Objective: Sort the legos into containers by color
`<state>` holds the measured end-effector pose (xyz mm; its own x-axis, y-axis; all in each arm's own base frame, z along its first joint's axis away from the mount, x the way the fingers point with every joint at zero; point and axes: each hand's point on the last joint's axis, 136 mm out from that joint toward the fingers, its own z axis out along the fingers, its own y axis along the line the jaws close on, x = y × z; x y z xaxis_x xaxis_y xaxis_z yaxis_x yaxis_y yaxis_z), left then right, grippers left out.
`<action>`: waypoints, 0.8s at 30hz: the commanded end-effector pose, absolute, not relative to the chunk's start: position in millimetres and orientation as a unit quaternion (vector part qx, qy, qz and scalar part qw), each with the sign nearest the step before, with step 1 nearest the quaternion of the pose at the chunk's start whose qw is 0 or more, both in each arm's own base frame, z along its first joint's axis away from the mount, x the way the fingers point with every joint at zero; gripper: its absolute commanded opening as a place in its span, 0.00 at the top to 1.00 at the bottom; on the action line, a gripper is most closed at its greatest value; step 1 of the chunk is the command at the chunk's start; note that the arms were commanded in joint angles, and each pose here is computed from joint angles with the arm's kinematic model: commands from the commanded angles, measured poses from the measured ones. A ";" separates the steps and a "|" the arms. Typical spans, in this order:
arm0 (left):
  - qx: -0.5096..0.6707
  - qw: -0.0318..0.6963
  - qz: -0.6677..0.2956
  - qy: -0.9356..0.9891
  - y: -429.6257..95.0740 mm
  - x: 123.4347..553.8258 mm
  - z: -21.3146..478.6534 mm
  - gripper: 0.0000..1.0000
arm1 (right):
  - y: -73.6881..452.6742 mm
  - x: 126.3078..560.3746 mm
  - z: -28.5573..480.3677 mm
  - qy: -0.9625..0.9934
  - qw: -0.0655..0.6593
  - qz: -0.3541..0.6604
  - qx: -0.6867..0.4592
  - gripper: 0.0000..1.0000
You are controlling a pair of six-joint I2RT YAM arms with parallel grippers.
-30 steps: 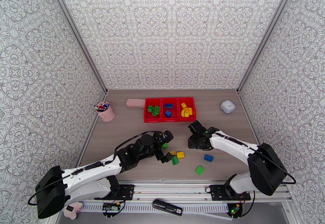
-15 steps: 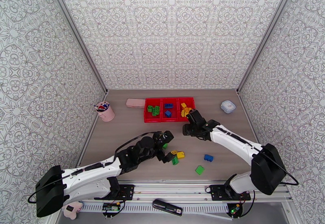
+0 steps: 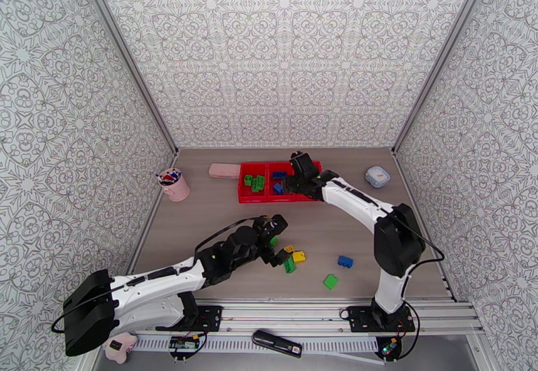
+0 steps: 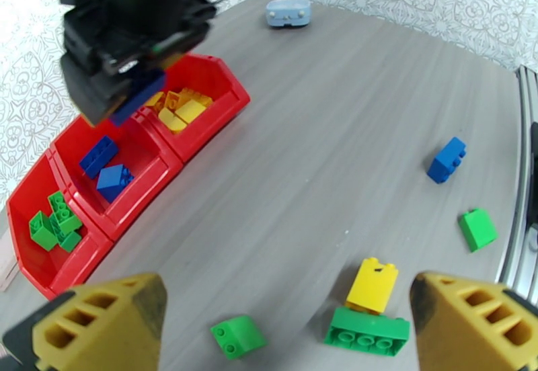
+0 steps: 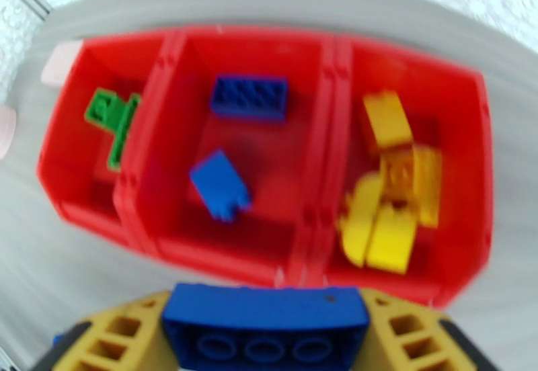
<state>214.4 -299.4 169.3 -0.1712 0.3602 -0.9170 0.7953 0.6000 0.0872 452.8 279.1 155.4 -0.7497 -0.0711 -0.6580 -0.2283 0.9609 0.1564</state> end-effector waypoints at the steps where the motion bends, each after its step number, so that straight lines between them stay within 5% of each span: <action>1: 0.385 0.518 -0.216 0.733 -300.6 217.9 174.7 0.00 | 296.5 477.8 154.3 0.920 0.352 0.125 -0.115 0.55; 13: 0.399 0.511 -0.223 0.728 -302.3 216.5 180.1 0.00 | 319.3 520.1 128.1 0.922 0.339 0.133 -0.133 0.53; 19: 0.400 0.505 -0.229 0.729 -296.7 209.4 178.9 0.00 | 317.6 516.5 149.1 0.916 0.353 0.141 -0.131 0.27; 24: 0.415 0.505 -0.226 0.723 -295.1 206.0 180.7 0.00 | 305.4 500.4 176.6 0.907 0.376 0.154 -0.113 0.18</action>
